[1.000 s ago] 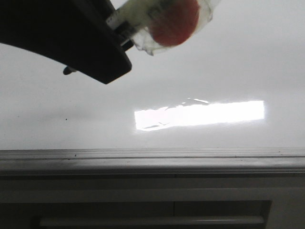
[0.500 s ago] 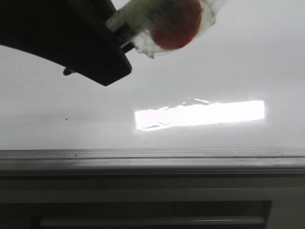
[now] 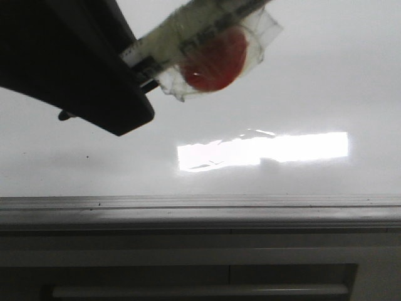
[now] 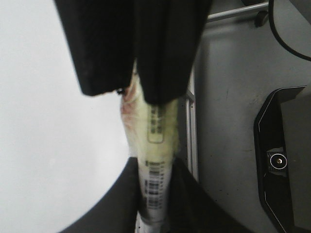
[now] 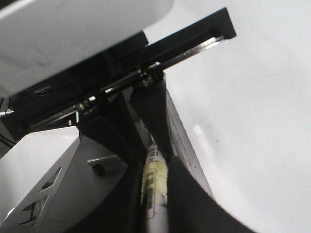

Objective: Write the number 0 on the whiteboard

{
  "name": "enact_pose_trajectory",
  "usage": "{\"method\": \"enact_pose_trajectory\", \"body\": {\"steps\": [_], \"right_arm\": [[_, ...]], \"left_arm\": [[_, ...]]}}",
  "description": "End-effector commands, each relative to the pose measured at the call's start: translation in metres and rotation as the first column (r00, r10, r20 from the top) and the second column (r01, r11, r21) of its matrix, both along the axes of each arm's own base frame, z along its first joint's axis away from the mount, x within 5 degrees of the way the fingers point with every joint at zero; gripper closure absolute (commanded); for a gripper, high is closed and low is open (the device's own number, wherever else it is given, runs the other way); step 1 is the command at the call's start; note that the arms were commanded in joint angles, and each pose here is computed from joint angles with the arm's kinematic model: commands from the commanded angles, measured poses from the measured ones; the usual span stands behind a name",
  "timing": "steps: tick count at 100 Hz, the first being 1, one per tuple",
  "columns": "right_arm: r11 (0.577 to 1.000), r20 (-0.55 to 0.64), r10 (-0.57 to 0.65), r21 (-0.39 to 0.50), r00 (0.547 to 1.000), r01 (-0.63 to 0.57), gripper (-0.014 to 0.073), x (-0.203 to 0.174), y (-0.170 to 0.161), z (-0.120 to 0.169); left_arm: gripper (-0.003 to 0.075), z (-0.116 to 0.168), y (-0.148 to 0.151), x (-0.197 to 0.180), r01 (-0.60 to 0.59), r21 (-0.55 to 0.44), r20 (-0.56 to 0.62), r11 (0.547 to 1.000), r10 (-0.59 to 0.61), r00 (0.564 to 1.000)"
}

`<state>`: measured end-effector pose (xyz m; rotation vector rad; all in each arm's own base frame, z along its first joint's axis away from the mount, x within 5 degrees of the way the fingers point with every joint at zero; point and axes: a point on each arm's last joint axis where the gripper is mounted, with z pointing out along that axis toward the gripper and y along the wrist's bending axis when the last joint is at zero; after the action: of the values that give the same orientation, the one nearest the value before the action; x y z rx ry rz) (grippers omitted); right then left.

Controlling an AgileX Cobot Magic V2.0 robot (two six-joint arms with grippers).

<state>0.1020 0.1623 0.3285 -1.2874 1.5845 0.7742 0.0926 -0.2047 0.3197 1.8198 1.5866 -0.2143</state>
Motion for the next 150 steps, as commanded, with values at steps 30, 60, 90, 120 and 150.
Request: {"method": "enact_pose_trajectory", "body": {"steps": [30, 60, 90, 120, 150], "right_arm": [[0.998, 0.048, -0.018, 0.062, 0.999, 0.015, 0.0662, -0.006, -0.016, 0.022], [0.979, 0.109, -0.184, 0.11, 0.977, 0.172, 0.0652, -0.018, -0.053, 0.039], [0.957, 0.106, -0.276, 0.119, 0.955, 0.263, 0.064, -0.027, -0.07, 0.042], [0.928, 0.217, -0.373, 0.098, 0.902, 0.36, 0.0638, 0.013, -0.055, 0.051], [0.894, 0.284, -0.425, -0.018, 0.859, 0.448, 0.0639, 0.045, -0.046, 0.053]], "left_arm": [[0.0677, 0.046, 0.019, -0.004, -0.183, -0.327, -0.077, 0.927, 0.167, 0.983], [0.0407, 0.069, 0.072, -0.026, -0.248, -0.505, -0.142, 0.827, 0.204, 0.969], [0.058, 0.042, 0.128, -0.043, -0.41, -0.709, -0.311, 0.574, 0.266, 0.912], [0.074, 0.002, 0.161, -0.032, -0.629, -0.689, -0.434, 0.361, 0.489, 0.756], [0.074, 0.004, 0.161, -0.032, -0.612, -0.702, -0.416, 0.364, 0.488, 0.767]]}}
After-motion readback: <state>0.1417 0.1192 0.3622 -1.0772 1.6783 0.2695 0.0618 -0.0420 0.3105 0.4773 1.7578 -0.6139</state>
